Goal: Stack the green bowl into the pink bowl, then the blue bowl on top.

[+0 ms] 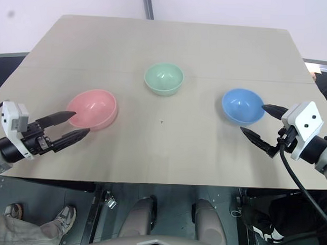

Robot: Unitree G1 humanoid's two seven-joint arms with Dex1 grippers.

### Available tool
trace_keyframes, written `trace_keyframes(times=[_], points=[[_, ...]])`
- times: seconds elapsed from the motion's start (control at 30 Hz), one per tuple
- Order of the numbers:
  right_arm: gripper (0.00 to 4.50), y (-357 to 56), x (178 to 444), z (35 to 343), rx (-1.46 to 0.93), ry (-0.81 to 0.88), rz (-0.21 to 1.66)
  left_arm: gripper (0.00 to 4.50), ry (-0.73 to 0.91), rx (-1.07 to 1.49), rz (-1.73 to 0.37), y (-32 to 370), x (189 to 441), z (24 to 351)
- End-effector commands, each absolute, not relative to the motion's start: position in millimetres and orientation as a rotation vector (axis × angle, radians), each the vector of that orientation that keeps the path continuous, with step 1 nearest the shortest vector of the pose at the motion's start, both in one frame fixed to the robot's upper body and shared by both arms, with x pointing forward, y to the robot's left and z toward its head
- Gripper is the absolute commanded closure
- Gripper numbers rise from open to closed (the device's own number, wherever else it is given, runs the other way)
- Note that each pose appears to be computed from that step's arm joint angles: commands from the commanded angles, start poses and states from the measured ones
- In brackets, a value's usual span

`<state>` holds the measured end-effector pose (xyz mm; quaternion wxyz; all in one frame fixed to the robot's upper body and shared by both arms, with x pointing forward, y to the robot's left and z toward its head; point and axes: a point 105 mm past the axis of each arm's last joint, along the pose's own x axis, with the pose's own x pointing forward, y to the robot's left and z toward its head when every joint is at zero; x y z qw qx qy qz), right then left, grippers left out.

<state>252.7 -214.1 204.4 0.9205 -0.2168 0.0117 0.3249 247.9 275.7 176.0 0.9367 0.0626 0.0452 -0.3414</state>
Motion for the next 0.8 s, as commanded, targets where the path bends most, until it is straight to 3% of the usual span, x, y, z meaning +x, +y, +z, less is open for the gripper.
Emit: trace_keyframes(times=[0.03,0.17,0.47,0.7,0.8], points=[[0.02,-210,253,212,-0.463,0.001,0.684,0.00,0.023,0.165,-0.712,268,247,197],[0.02,-206,259,210,-0.449,0.012,0.698,0.00,-0.052,0.154,-0.743,250,253,214],[0.02,-185,271,199,-0.514,0.065,0.734,0.00,-0.066,0.109,-0.805,223,257,214],[0.02,-161,287,189,-0.462,0.130,0.788,0.00,-0.050,0.131,-0.998,191,246,212],[0.02,-154,303,186,-0.524,0.132,0.729,0.00,-0.069,0.117,-1.078,184,242,218]])
